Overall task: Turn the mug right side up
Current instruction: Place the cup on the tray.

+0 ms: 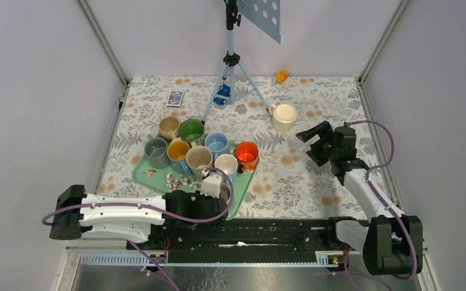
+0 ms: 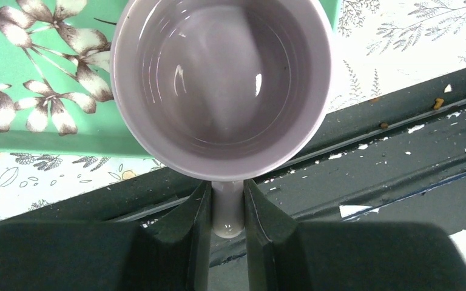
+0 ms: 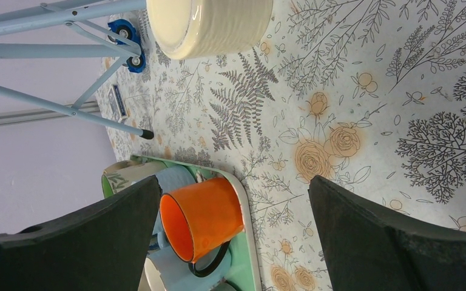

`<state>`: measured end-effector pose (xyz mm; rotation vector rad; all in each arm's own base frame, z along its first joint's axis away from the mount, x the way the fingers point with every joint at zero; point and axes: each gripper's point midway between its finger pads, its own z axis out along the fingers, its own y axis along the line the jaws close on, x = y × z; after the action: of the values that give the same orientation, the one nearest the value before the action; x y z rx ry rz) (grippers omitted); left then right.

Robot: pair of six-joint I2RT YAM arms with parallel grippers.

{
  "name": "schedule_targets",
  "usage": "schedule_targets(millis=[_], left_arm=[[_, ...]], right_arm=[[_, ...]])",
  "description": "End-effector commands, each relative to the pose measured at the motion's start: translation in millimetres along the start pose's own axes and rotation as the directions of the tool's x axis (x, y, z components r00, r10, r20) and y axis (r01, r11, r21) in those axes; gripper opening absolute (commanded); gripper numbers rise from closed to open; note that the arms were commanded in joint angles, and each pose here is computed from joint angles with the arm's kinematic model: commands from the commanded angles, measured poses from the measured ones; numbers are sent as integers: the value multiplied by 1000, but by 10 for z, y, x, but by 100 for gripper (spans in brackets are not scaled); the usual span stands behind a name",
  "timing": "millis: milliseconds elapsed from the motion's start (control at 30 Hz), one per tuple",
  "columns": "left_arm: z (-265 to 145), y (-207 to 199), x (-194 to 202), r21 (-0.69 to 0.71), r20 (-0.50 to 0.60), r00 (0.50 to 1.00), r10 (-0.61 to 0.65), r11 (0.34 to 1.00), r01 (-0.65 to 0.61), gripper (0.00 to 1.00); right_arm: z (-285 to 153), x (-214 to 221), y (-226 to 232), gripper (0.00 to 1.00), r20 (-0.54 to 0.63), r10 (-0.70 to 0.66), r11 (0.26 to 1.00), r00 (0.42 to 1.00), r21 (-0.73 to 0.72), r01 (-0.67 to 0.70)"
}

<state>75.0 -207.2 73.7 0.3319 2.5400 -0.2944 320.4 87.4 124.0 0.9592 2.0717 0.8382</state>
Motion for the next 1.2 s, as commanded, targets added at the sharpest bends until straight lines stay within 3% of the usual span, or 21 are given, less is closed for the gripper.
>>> schedule_targets(millis=[0,233,733,933,1167], left_arm=[[-125,-340,-142,133,14,1000,-3,991,2,20],[-142,-482,-108,186,-18,1000,-17,982,20,38],[-202,-610,-68,249,-54,998,-10,968,24,47],[-129,-329,62,122,-94,995,-22,992,34,41],[-159,-52,140,-7,-127,991,-32,999,32,48]], right_arm=[[10,10,86,100,-2,-11,999,1000,-38,11],[-7,24,83,100,-5,-16,999,1000,-39,16],[-32,51,99,100,-15,-22,999,1000,-50,21],[-35,56,107,100,-17,-26,998,1000,-52,25],[-11,60,124,99,-22,-22,998,1000,-61,21]])
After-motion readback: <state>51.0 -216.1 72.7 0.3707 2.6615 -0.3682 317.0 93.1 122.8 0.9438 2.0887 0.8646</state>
